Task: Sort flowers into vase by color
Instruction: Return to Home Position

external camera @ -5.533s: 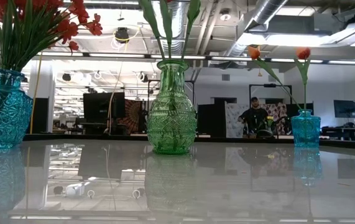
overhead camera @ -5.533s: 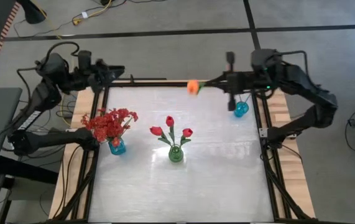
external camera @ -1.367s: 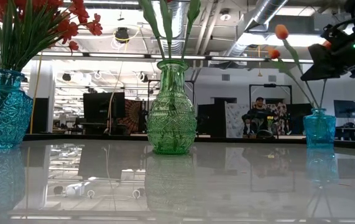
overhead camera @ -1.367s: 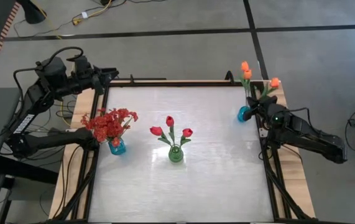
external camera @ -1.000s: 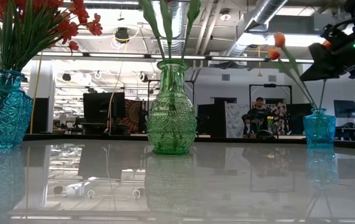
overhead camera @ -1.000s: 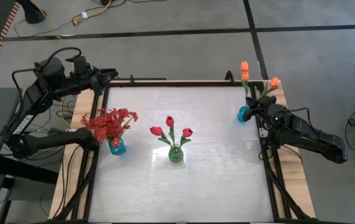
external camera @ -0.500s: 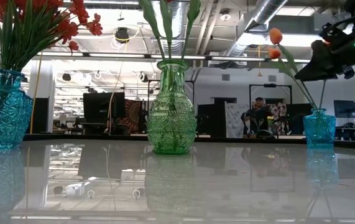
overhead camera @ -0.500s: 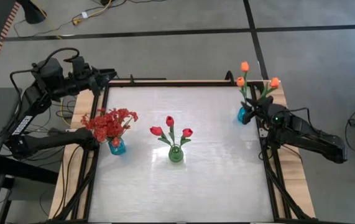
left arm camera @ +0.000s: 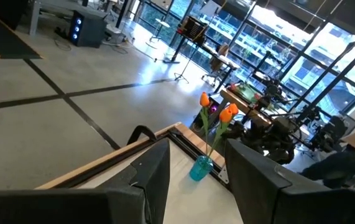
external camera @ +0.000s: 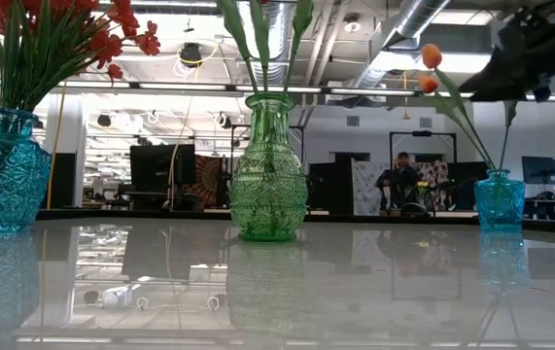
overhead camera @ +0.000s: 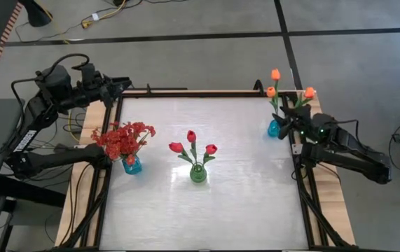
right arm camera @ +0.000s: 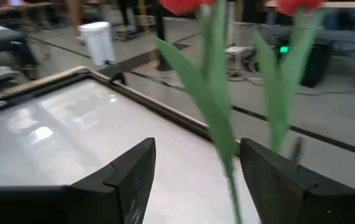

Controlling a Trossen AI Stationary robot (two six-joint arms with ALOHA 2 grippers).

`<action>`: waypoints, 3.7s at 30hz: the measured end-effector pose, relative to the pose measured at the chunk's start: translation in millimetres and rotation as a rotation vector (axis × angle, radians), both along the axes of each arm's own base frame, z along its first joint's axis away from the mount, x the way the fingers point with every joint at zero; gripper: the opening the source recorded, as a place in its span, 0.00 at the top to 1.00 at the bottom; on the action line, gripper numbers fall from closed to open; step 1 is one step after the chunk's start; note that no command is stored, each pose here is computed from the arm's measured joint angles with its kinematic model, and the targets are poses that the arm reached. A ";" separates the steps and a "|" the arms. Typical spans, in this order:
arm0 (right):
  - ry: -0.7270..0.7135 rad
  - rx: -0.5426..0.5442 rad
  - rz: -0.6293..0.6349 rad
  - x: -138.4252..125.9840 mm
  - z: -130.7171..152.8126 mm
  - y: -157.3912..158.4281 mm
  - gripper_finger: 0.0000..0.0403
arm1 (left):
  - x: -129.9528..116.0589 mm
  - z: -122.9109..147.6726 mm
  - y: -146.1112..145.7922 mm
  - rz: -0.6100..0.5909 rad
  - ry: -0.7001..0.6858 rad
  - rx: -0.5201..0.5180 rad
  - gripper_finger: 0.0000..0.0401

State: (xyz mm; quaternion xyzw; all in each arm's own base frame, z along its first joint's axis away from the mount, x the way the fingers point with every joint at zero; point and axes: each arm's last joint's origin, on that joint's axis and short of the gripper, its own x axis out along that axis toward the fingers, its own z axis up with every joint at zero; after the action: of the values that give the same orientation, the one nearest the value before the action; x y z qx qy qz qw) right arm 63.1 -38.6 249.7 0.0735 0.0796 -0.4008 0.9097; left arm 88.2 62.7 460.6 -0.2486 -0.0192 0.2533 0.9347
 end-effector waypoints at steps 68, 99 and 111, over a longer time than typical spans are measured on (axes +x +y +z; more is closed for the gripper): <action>-0.039 0.001 0.727 67.2 24.2 36.9 0.96 | -5.9 -119.9 27.1 0.243 0.164 0.352 0.65; -0.139 0.002 0.774 29.6 15.9 39.9 0.96 | -24.4 -221.3 49.1 0.340 0.151 0.161 0.65; -0.266 0.010 0.775 8.5 5.2 39.6 0.96 | -29.7 -267.7 38.3 0.342 0.128 0.071 0.65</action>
State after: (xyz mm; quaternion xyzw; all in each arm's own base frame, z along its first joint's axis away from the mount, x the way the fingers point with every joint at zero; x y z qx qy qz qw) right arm 71.7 1.0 254.9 0.0940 -0.0150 -0.0149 0.9953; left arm 58.5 101.0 192.9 -0.1918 -0.0105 0.4231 0.8855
